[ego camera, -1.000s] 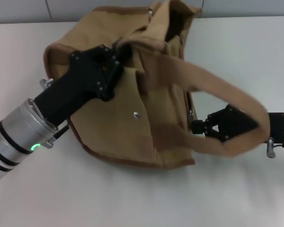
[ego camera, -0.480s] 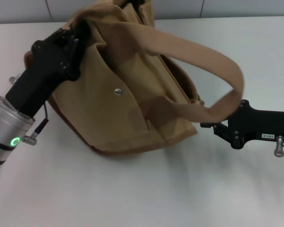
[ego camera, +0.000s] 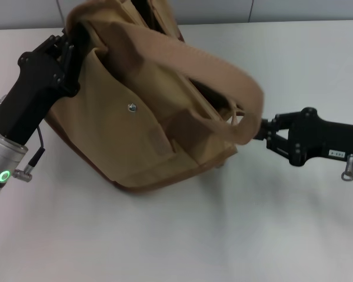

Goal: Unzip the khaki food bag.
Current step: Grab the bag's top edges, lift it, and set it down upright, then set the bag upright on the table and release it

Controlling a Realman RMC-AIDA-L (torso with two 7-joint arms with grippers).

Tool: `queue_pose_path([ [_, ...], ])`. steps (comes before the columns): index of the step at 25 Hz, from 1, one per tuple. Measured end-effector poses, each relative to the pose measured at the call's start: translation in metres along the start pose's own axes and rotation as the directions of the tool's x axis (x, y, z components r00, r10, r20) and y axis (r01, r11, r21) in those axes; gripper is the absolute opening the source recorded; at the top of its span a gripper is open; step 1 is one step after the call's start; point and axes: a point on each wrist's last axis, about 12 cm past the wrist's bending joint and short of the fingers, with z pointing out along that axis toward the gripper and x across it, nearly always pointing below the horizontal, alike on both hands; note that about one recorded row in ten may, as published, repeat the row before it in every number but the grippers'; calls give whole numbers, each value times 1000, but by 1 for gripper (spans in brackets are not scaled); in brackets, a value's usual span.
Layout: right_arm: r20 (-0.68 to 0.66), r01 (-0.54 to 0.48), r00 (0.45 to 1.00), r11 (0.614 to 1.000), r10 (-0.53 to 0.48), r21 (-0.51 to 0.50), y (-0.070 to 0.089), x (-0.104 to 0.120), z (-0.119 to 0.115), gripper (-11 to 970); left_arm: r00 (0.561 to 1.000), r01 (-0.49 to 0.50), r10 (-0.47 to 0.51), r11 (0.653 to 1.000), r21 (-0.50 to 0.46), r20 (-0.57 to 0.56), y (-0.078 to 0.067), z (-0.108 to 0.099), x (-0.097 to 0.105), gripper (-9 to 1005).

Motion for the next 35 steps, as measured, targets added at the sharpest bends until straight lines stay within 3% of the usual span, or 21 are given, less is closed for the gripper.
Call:
queue_pose_path([
  [7, 71, 120, 989, 987, -128, 104, -2, 4, 0, 152, 1000, -11, 11, 1000, -26, -3, 4, -6, -1, 182],
  [14, 151, 308, 925, 920, -349, 242, 12, 19, 25, 370, 1000, -13, 12, 999, -33, -7, 5, -6, -1, 184],
  [18, 97, 308, 936, 922, -337, 234, 9, 20, 45, 496, 1000, -12, 12, 999, -32, -8, 5, -5, -1, 185],
  [26, 73, 297, 945, 929, -319, 221, 8, 19, 60, 361, 1000, -11, 11, 1000, -29, -10, 5, -3, 0, 187],
  [30, 81, 289, 946, 929, -314, 229, 8, 18, 60, 230, 1000, -11, 10, 999, -33, -15, 5, -3, 0, 188],
  [33, 136, 213, 959, 948, -250, 237, 6, 11, 61, 150, 1000, -10, 9, 999, -36, -25, 5, -3, 1, 189],
  [35, 235, 72, 964, 972, -126, 223, -7, -11, 61, 121, 999, -9, 7, 999, -38, -39, 5, -3, 3, 190],
])
